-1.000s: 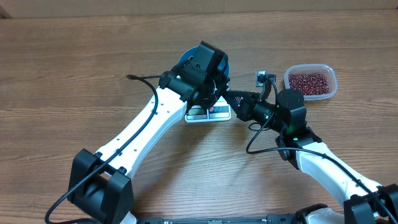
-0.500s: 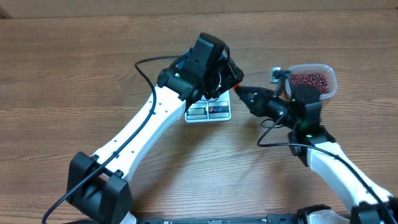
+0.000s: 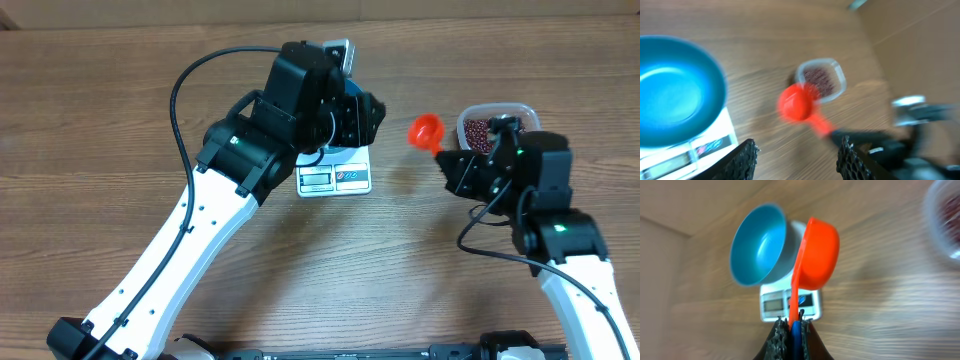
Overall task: Scoop item into bowl and weigh 150g on scale
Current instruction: 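Grasp the scoop with the right gripper, release left, move toward beans, then lower the scoop with the right gripper into the bean tub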
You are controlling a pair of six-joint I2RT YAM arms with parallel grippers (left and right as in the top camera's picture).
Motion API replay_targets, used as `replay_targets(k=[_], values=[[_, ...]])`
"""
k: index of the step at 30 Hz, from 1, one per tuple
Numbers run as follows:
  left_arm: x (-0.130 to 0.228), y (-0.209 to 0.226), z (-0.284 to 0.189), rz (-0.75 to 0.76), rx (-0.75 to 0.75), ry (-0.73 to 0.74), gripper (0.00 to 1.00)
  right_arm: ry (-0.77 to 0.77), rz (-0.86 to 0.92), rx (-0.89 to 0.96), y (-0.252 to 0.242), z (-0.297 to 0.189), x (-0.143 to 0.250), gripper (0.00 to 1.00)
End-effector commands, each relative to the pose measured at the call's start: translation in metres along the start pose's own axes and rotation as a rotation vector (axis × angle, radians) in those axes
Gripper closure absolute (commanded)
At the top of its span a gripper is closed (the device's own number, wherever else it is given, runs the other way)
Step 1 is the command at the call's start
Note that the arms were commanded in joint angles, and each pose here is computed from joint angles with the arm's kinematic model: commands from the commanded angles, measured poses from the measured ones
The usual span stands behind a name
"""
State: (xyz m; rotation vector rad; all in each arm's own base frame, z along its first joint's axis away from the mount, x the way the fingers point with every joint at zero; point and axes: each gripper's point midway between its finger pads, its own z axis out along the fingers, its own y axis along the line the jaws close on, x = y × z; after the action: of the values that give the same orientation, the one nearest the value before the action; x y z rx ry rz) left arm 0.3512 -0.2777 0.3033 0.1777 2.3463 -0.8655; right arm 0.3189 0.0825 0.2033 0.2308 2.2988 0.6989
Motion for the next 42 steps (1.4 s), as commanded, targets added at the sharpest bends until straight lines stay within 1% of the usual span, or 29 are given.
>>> replay_targets(k=[1, 7, 11, 14, 16, 21, 22, 23, 25, 27, 32, 37, 42], values=[[-0.004, 0.016, -0.002, 0.066, -0.09, -0.019, 0.45, -0.11, -0.167, 0.094, 0.002, -0.026, -0.034, 0.96], [0.001, 0.025, -0.002, 0.066, -0.136, -0.004, 0.45, -0.112, -0.189, 0.083, 0.008, -0.035, -0.033, 0.96], [0.003, 0.033, -0.004, 0.063, -0.176, 0.0, 0.46, -0.079, -0.192, -0.001, 0.022, -0.034, -0.026, 0.96], [0.007, 0.036, -0.004, 0.06, -0.189, 0.014, 0.47, -0.07, -0.197, 0.009, 0.019, -0.034, -0.024, 0.96], [0.011, 0.036, -0.004, 0.086, -0.193, 0.03, 0.47, -0.085, -0.197, 0.053, 0.012, -0.034, -0.027, 0.96], [0.016, 0.034, -0.003, 0.158, -0.201, 0.047, 0.46, -0.124, -0.178, 0.307, -0.029, -0.043, -0.039, 0.96], [0.016, 0.034, -0.003, 0.161, -0.213, 0.045, 0.5, -0.119, -0.185, 0.331, -0.031, -0.045, -0.042, 0.96], [0.017, 0.036, -0.003, 0.166, -0.23, 0.043, 0.58, -0.115, -0.193, 0.35, -0.032, -0.047, -0.045, 0.96], [0.02, 0.04, -0.004, 0.175, -0.271, 0.045, 0.83, -0.116, -0.21, 0.383, -0.033, -0.049, -0.055, 0.96], [0.027, 0.044, -0.002, 0.185, -0.305, 0.062, 0.96, -0.119, -0.228, 0.432, -0.037, -0.05, -0.065, 0.96], [0.056, 0.057, 0.015, 0.203, -0.383, 0.139, 0.96, -0.066, -0.239, 0.554, -0.058, -0.041, -0.079, 0.96], [0.087, 0.074, 0.041, 0.222, -0.432, 0.248, 0.96, 0.012, -0.188, 0.617, -0.087, -0.026, -0.08, 0.96], [0.111, 0.103, 0.06, 0.234, -0.532, 0.351, 0.96, 0.033, -0.143, 0.658, -0.111, -0.023, -0.082, 0.96]])
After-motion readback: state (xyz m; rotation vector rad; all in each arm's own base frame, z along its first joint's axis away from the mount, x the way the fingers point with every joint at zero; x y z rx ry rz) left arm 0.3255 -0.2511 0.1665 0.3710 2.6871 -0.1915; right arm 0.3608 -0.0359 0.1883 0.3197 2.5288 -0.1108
